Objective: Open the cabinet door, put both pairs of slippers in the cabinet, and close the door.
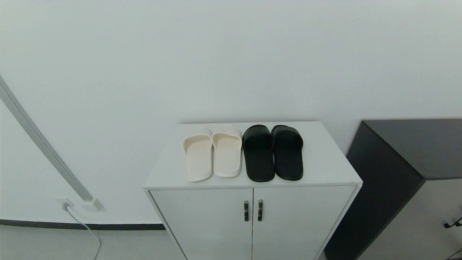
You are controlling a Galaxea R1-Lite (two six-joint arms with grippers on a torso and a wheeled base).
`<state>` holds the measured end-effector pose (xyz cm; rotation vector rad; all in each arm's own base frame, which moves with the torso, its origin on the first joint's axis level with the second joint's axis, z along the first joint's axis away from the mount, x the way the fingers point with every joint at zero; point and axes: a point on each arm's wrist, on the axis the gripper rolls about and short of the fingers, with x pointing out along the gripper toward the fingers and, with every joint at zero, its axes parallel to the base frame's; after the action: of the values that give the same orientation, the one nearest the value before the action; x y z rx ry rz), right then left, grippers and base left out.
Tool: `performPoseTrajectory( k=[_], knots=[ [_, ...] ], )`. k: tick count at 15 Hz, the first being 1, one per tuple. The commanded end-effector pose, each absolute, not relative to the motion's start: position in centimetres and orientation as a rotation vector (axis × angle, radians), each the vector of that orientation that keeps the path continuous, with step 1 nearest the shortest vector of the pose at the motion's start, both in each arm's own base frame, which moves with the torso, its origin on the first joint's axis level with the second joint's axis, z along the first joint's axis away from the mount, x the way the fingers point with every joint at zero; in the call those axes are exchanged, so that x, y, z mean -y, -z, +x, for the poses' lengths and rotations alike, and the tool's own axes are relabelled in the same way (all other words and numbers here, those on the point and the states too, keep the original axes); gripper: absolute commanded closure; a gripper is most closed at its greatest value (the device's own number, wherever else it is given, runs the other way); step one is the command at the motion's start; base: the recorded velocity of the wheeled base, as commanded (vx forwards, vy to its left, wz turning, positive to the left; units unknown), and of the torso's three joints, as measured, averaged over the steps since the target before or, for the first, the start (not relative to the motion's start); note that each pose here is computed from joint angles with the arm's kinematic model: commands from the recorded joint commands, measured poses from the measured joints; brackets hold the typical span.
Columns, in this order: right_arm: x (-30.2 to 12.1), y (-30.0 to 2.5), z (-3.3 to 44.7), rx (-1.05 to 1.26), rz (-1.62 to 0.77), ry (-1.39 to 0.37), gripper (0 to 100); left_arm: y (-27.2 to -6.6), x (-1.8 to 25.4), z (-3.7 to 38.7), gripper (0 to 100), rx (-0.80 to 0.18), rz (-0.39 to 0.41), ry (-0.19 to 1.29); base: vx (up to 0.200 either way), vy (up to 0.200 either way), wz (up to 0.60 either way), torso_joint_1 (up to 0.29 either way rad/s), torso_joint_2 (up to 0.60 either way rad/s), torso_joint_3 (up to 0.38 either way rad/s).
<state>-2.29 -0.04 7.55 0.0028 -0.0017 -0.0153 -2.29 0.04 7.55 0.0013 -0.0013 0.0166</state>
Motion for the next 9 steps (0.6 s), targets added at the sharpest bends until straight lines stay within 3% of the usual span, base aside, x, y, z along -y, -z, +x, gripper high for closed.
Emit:
performPoseTrajectory(
  k=[1,7,8,9],
  knots=[
    [0.0,-7.6,-2.3,0.002,0.006,0.014,0,-7.5,0.0,-2.3,100,0.0,0.002,-0.015,0.0,0.0,0.0,0.0,0.0,0.0],
    [0.1,-7.6,-2.3,0.005,-0.001,0.02,0,-7.5,0.0,-2.3,100,0.0,0.002,-0.017,0.0,0.0,0.0,0.0,0.0,0.0],
    [0.1,-11.5,-3.1,0.143,0.029,0.021,0,-7.5,0.0,-2.3,100,0.0,0.002,-0.015,0.0,0.0,0.0,0.0,0.0,0.0],
    [0.2,-18.2,-4.0,0.238,0.175,-0.008,0,-7.5,0.0,-2.3,100,0.0,0.005,-0.014,0.0,0.0,0.0,0.0,0.0,0.0]
  ],
)
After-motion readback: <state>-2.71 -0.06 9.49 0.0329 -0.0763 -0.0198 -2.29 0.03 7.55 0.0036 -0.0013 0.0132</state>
